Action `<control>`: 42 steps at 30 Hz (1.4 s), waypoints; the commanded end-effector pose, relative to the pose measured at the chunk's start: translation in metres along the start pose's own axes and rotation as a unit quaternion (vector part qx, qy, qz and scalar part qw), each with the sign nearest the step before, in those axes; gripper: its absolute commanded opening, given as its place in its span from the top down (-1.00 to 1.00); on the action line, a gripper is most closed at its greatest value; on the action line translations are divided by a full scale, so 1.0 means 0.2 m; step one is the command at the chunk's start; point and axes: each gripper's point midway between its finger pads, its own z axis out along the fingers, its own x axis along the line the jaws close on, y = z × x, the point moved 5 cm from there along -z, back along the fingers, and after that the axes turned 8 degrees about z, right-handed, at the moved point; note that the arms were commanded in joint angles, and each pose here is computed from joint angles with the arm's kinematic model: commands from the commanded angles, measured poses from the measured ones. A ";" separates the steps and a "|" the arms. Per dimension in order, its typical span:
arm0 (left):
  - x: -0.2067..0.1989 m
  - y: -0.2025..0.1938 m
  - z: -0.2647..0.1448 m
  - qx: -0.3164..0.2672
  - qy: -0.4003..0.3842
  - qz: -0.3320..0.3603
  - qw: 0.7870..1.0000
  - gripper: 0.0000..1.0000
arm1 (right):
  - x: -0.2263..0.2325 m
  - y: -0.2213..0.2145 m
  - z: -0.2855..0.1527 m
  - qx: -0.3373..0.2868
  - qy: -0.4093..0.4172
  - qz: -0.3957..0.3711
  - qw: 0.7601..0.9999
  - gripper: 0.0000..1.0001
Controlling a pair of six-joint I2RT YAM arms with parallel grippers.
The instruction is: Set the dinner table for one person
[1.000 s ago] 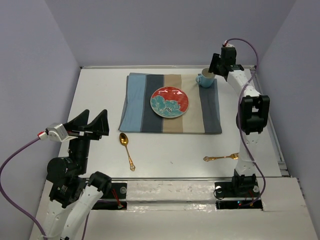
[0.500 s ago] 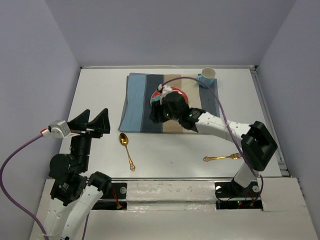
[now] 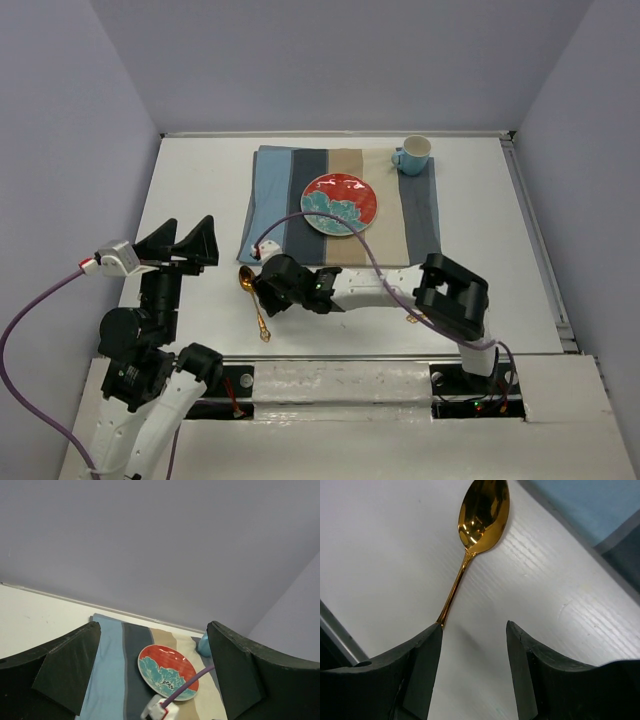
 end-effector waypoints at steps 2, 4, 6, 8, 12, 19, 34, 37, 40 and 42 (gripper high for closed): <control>0.00 0.07 0.00 -0.028 -0.001 -0.004 1.000 -0.98 | 0.14 0.02 0.11 -0.005 -0.005 -0.007 1.000 -0.18; -0.01 0.07 -0.01 -0.027 -0.005 -0.007 1.000 -0.98 | 0.15 0.02 0.17 -0.003 -0.008 -0.007 1.000 -0.17; -0.01 0.07 -0.01 -0.031 -0.008 -0.009 0.999 -0.98 | 0.16 0.02 0.21 0.002 -0.016 -0.008 1.000 -0.15; -0.01 0.08 -0.02 -0.032 -0.007 -0.009 0.999 -0.98 | 0.18 0.01 0.23 0.004 -0.020 -0.012 1.000 -0.14; -0.01 0.08 -0.02 -0.032 -0.010 -0.010 0.999 -0.98 | 0.20 -0.01 0.27 0.011 -0.022 -0.014 1.000 -0.10; -0.02 0.08 -0.02 -0.035 -0.013 -0.011 0.999 -0.98 | 0.19 -0.07 0.32 0.025 -0.049 -0.022 0.998 0.20; -0.02 0.10 -0.03 -0.039 -0.016 -0.015 0.999 -0.98 | 0.19 0.05 0.15 -0.048 -0.075 0.014 0.996 1.00; -0.02 0.10 -0.04 -0.040 -0.018 -0.016 0.999 -0.98 | 0.08 0.19 -0.01 -0.086 -0.081 0.038 0.992 1.00; -0.03 0.10 -0.04 -0.040 -0.022 -0.019 0.999 -0.98 | -0.22 0.40 -0.24 -0.140 -0.124 0.076 0.979 1.00; -0.03 0.10 -0.05 -0.041 -0.024 -0.020 0.999 -0.98 | -0.48 0.42 -0.29 -0.141 -0.168 0.095 0.971 1.00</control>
